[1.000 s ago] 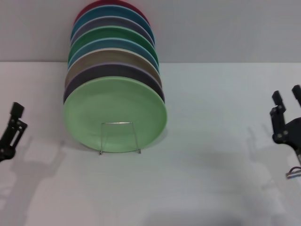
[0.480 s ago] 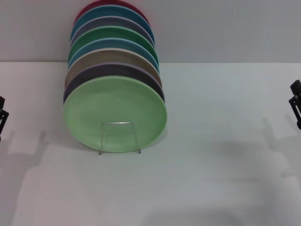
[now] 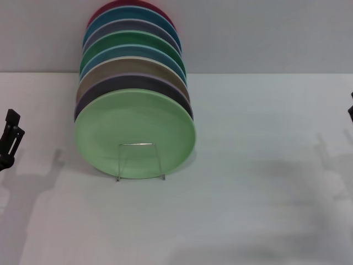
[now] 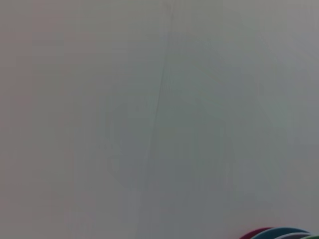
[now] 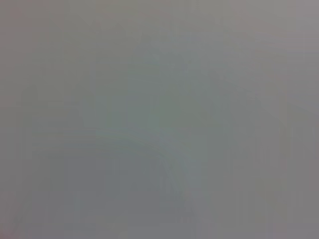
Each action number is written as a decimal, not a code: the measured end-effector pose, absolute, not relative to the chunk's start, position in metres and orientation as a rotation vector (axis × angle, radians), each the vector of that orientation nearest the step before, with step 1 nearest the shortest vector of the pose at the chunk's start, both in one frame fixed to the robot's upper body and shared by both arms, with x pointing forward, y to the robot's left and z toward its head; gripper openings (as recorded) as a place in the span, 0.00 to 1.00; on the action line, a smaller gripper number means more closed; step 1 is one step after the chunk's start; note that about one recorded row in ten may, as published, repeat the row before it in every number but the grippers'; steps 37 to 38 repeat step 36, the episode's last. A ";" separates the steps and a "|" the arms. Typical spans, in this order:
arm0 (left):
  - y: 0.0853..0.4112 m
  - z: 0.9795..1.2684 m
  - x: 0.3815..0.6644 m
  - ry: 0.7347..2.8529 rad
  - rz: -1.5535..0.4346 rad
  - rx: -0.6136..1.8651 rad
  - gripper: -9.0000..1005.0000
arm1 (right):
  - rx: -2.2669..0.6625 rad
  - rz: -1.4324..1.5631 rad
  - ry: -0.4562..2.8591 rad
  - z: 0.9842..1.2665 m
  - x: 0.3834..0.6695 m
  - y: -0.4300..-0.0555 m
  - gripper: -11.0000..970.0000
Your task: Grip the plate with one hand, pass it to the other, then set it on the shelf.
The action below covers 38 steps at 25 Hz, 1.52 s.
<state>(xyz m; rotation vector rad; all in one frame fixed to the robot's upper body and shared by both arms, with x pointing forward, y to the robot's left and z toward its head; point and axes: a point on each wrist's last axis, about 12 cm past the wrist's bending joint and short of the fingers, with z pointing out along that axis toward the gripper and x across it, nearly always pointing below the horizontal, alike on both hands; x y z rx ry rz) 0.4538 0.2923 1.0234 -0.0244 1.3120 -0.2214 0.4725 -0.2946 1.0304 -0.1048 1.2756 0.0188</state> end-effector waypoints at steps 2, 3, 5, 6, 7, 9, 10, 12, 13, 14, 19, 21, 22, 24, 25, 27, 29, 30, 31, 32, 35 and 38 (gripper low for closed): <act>0.292 1.023 0.454 1.317 -0.221 -0.024 0.86 | -0.096 0.010 1.286 1.030 0.475 -0.296 0.65; 0.292 1.022 0.455 1.325 -0.220 -0.024 0.86 | -0.098 0.005 1.297 1.029 0.478 -0.297 0.65; 0.292 1.022 0.455 1.328 -0.220 -0.024 0.86 | -0.100 0.003 1.301 1.030 0.480 -0.297 0.65; 0.292 1.021 0.455 1.332 -0.218 -0.024 0.86 | -0.102 0.002 1.304 1.030 0.481 -0.297 0.65; 0.293 1.021 0.455 1.336 -0.217 -0.024 0.86 | -0.103 0.001 1.305 1.030 0.482 -0.297 0.64; 0.294 1.020 0.456 1.342 -0.210 -0.029 0.86 | -0.101 -0.002 1.304 1.031 0.485 -0.298 0.64; 0.295 1.020 0.456 1.343 -0.208 -0.031 0.86 | -0.100 -0.003 1.304 1.031 0.485 -0.298 0.64; 0.296 1.020 0.457 1.345 -0.202 -0.035 0.86 | -0.097 -0.002 1.306 1.031 0.485 -0.297 0.64; 0.296 1.020 0.457 1.347 -0.199 -0.035 0.86 | -0.096 0.000 1.311 1.030 0.486 -0.296 0.64; 0.296 1.020 0.457 1.347 -0.199 -0.035 0.86 | -0.096 0.000 1.311 1.030 0.486 -0.296 0.64; 0.297 1.021 0.459 1.343 -0.178 -0.028 0.86 | -0.097 0.000 1.311 1.030 0.486 -0.296 0.64; 0.296 1.022 0.461 1.338 -0.165 -0.014 0.86 | -0.092 0.000 1.309 1.030 0.485 -0.296 0.64; 0.295 1.023 0.462 1.335 -0.160 -0.007 0.86 | -0.092 0.001 1.310 1.030 0.485 -0.296 0.64; 0.294 1.024 0.464 1.331 -0.158 0.001 0.86 | -0.095 0.004 1.314 1.029 0.485 -0.295 0.64; 0.294 1.024 0.465 1.331 -0.158 0.002 0.86 | -0.097 0.006 1.315 1.029 0.485 -0.294 0.64; 0.294 1.024 0.465 1.331 -0.160 0.002 0.86 | -0.095 0.004 1.316 1.029 0.484 -0.295 0.65; 0.294 1.024 0.465 1.331 -0.159 0.004 0.86 | -0.089 0.000 1.316 1.028 0.483 -0.296 0.65; 0.294 1.024 0.465 1.332 -0.158 0.005 0.86 | -0.088 -0.001 1.316 1.028 0.482 -0.296 0.65; 0.294 1.024 0.465 1.333 -0.157 0.006 0.86 | -0.086 -0.001 1.315 1.028 0.481 -0.296 0.65; 0.294 1.024 0.465 1.333 -0.157 0.007 0.86 | -0.086 -0.001 1.315 1.028 0.481 -0.296 0.65; 0.294 1.023 0.464 1.337 -0.157 0.008 0.86 | -0.085 -0.001 1.315 1.028 0.481 -0.296 0.65; 0.294 1.023 0.463 1.338 -0.157 0.007 0.86 | -0.086 -0.001 1.315 1.028 0.481 -0.296 0.65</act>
